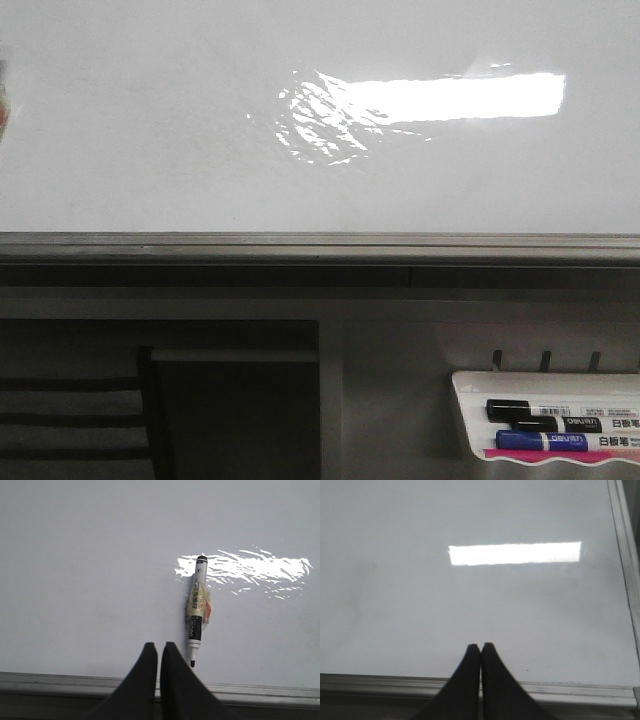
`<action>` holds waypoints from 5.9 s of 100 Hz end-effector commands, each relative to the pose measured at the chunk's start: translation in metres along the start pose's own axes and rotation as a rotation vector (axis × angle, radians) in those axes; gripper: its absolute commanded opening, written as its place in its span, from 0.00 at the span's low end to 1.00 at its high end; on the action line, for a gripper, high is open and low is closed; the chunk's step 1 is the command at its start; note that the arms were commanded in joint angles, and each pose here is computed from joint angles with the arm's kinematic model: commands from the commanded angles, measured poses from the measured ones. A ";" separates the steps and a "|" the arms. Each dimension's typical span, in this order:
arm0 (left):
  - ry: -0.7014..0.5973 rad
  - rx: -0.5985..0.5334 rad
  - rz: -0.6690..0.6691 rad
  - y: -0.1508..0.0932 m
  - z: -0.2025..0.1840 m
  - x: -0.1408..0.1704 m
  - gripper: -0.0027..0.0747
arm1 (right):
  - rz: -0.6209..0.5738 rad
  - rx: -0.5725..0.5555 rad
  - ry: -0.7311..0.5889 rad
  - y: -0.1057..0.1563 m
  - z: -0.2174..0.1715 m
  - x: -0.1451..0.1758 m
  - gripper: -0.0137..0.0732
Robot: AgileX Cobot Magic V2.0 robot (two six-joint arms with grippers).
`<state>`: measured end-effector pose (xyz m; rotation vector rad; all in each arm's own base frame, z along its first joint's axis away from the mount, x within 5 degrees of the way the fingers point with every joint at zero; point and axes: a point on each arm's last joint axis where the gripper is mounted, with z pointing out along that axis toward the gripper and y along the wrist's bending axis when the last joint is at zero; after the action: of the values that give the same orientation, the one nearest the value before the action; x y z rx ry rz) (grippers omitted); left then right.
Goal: Write number 7 on whiteboard
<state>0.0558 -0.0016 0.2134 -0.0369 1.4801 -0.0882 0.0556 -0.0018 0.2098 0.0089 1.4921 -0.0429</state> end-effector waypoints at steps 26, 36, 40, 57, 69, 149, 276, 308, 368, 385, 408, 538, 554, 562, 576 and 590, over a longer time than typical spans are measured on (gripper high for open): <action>-0.066 0.001 -0.014 0.001 -0.001 0.003 0.01 | 0.001 0.012 -0.061 -0.001 0.000 0.002 0.07; -0.066 0.001 -0.014 0.001 -0.001 0.003 0.01 | 0.001 0.012 -0.061 -0.001 0.000 0.002 0.07; -0.066 0.001 -0.014 0.001 -0.001 0.003 0.01 | 0.001 0.012 -0.061 -0.001 0.000 0.002 0.07; -0.066 0.001 -0.014 0.001 -0.001 0.003 0.01 | 0.001 0.012 -0.061 -0.001 0.000 0.002 0.07; -0.066 0.001 -0.014 0.001 -0.001 0.003 0.01 | 0.001 0.012 -0.061 -0.001 0.000 0.002 0.07; -0.065 0.007 -0.039 -0.008 0.003 -0.093 0.01 | 0.006 -0.015 0.045 0.000 0.003 -0.078 0.07; 0.286 0.005 0.049 -0.012 0.045 -0.122 0.01 | -0.002 -0.026 0.291 -0.001 0.071 -0.115 0.09; 0.291 -0.008 0.088 -0.010 0.045 -0.122 0.33 | -0.002 -0.028 0.306 -0.001 0.070 -0.114 0.71; 0.274 0.004 0.046 -0.012 0.045 -0.123 0.81 | -0.002 -0.029 0.315 0.000 0.070 -0.113 0.88; 0.259 0.005 0.040 -0.012 0.045 -0.125 0.81 | -0.002 -0.028 0.310 -0.001 0.070 -0.114 0.88; 0.269 0.021 0.041 -0.013 0.047 -0.123 0.81 | -0.002 -0.028 0.310 -0.001 0.070 -0.114 0.88; 0.563 0.107 0.113 -0.036 0.215 -0.025 0.73 | 0.021 -0.032 0.312 0.000 0.070 -0.114 0.88; 0.561 0.107 0.113 -0.036 0.215 -0.026 0.55 | 0.021 -0.032 0.312 0.000 0.070 -0.114 0.88; 0.561 0.107 0.113 -0.036 0.215 -0.026 0.47 | 0.021 -0.032 0.312 0.000 0.070 -0.114 0.88; 0.561 0.107 0.113 -0.036 0.215 -0.026 0.36 | 0.021 -0.032 0.312 0.000 0.070 -0.114 0.88; 0.561 0.107 0.113 -0.036 0.215 -0.026 0.28 | 0.021 -0.032 0.312 0.000 0.070 -0.114 0.88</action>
<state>0.2604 -0.0397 0.2406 0.1931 2.1518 -0.0713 0.1135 -0.0004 0.3106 0.0055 1.9059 0.0125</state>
